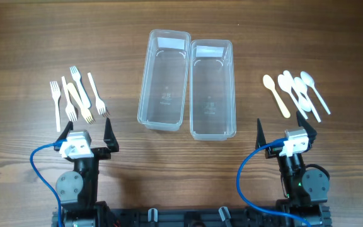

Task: Pack container

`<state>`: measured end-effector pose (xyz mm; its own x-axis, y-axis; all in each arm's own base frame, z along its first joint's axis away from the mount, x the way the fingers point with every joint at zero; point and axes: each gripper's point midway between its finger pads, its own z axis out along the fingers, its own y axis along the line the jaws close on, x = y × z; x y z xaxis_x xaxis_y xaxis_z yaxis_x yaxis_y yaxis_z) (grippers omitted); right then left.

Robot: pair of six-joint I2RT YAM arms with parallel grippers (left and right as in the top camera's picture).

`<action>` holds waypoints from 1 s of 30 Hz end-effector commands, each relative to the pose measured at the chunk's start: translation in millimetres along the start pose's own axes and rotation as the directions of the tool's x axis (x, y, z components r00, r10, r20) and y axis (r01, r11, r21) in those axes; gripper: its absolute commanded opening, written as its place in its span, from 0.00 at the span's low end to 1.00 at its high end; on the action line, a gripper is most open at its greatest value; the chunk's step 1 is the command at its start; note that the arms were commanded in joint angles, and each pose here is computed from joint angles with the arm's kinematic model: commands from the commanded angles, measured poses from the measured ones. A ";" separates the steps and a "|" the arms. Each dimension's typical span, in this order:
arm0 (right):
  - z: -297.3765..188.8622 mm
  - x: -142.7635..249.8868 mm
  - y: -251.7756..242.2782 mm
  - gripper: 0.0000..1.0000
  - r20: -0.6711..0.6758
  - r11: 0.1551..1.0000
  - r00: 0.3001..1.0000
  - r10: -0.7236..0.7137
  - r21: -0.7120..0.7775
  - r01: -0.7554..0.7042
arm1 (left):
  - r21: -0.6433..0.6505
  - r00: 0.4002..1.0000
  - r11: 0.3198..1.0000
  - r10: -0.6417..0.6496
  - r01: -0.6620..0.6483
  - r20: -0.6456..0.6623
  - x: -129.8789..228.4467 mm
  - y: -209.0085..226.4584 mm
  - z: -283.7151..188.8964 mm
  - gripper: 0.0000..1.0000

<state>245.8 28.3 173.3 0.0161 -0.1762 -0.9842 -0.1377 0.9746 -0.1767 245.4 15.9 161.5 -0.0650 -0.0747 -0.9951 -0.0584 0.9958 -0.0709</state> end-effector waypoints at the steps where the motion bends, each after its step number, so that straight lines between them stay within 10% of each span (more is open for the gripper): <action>1: 0.0 -0.5 1.1 1.00 0.004 1.000 1.000 -0.006 -0.007 0.006 | 0.025 1.000 1.000 0.020 -0.020 -0.005 4.5 -4.4 0.6 1.00; 11: -1.5 -18.1 0.1 1.00 0.058 1.000 0.998 -0.007 -0.009 0.007 | 0.025 1.000 1.000 0.020 -0.020 -0.005 4.5 -4.4 0.6 1.00; 18: -11.9 -100.7 -40.4 1.00 0.071 0.989 0.997 0.017 0.144 -0.027 | 0.025 1.000 1.000 0.020 -0.020 -0.005 4.5 -4.4 0.6 1.00; 30: 76.5 -110.1 -37.3 1.00 -0.538 0.996 0.840 -0.074 -0.080 0.036 | 0.025 1.000 1.000 0.020 -0.020 -0.005 4.5 -4.4 0.6 1.00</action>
<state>298.1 16.1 300.8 -0.4042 -0.2263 -0.8862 -0.1348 0.9731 -0.1869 245.6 15.4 159.9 -0.0683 -0.0750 -0.9948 -0.0552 0.9959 -0.0712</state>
